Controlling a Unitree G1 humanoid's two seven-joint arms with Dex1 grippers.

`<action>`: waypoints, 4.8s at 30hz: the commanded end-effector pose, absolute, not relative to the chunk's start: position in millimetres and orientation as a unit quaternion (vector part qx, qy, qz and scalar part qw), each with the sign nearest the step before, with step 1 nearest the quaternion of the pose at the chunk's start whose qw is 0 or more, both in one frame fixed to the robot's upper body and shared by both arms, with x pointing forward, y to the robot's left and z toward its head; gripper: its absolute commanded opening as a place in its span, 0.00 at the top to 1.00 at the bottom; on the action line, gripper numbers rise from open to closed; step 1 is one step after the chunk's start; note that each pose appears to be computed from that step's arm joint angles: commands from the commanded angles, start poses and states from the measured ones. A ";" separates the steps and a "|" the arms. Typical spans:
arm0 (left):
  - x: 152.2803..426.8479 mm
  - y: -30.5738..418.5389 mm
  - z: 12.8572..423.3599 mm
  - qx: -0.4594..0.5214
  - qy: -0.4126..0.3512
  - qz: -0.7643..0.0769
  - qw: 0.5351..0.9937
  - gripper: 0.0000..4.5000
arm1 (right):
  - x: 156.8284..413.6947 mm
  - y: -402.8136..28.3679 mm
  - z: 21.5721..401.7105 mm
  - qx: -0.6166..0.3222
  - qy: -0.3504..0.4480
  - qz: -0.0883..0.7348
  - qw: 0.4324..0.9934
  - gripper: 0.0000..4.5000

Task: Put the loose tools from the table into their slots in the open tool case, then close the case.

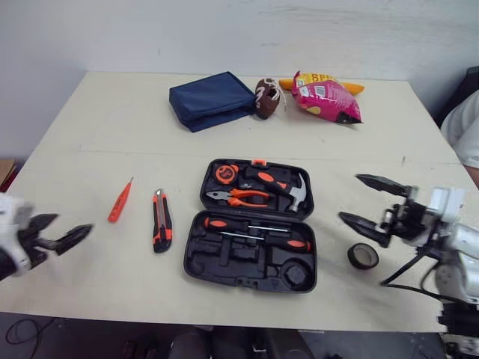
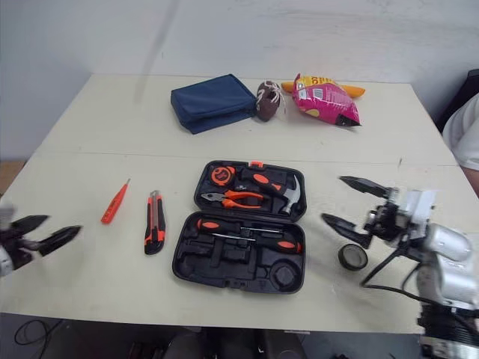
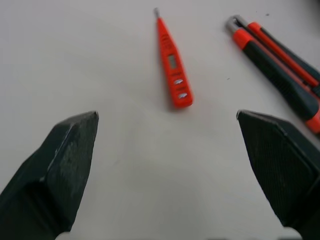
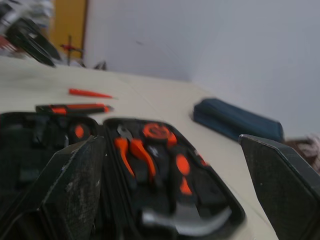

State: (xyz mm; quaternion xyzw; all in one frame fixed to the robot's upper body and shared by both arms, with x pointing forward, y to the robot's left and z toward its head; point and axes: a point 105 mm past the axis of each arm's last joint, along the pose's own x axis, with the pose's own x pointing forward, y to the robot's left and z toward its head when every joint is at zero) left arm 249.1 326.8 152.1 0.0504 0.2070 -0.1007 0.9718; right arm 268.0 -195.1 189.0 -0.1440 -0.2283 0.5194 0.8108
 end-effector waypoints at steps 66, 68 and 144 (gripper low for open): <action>273.0 93.2 160.6 0.365 0.196 -0.652 0.635 0.94 | 245.0 -183.0 170.1 -0.200 -0.152 0.585 0.771 0.00; 281.3 93.6 157.8 0.390 0.202 -0.632 0.639 0.94 | 240.8 -181.3 167.5 -0.199 -0.144 0.588 0.770 0.00; 278.7 105.8 177.2 0.280 0.006 -0.653 0.703 0.95 | 234.5 -197.9 138.0 -0.178 -0.120 0.587 0.780 0.00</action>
